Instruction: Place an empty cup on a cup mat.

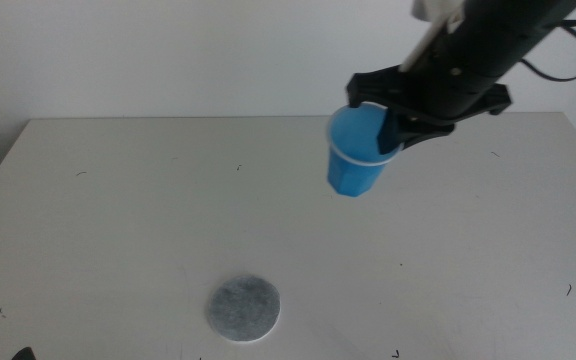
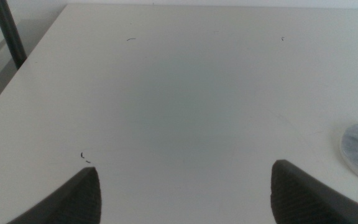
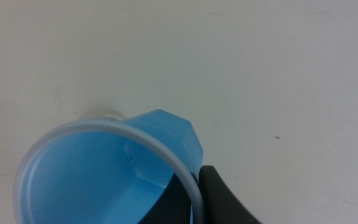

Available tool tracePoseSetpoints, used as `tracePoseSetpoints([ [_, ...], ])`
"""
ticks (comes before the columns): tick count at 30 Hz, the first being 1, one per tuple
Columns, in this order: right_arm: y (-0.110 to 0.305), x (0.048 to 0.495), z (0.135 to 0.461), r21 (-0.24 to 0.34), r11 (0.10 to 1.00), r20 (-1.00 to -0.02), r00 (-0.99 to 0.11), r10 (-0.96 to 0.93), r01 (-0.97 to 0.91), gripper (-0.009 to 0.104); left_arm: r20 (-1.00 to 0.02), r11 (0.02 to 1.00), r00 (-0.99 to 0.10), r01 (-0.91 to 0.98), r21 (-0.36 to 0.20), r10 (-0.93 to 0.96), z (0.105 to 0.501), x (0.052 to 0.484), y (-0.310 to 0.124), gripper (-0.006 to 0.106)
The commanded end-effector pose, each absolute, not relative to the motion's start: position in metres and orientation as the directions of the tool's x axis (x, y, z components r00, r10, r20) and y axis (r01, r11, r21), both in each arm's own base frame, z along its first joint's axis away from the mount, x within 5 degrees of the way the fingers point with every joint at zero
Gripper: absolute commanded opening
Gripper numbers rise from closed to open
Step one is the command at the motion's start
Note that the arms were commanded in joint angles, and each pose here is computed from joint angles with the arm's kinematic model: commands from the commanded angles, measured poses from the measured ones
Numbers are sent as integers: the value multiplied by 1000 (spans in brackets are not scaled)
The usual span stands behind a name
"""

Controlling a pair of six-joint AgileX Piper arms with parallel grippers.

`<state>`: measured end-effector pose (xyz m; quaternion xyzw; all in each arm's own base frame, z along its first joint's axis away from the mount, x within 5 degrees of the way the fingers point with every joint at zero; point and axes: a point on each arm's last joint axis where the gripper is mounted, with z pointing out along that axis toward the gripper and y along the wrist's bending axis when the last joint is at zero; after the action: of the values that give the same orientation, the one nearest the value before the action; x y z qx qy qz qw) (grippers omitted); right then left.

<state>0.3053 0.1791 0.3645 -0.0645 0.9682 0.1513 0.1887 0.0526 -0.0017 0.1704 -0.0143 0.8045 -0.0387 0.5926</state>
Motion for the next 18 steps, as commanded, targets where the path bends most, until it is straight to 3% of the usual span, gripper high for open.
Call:
tracePoseSetpoints([
  [1, 198, 302, 385, 302, 923, -456, -886, -81, -240, 1, -973, 996, -216, 30, -90, -81, 179, 53, -2, 105],
  [8, 259, 306, 355, 304, 899, -399, -899, -181, -316, 1, -973, 996, -216, 30, -90, -81, 179, 53, -2, 105],
  [18, 302, 306, 300, 273, 895, -297, -916, -271, -353, 1, -973, 996, -216, 30, -90, -81, 179, 53, -2, 105],
])
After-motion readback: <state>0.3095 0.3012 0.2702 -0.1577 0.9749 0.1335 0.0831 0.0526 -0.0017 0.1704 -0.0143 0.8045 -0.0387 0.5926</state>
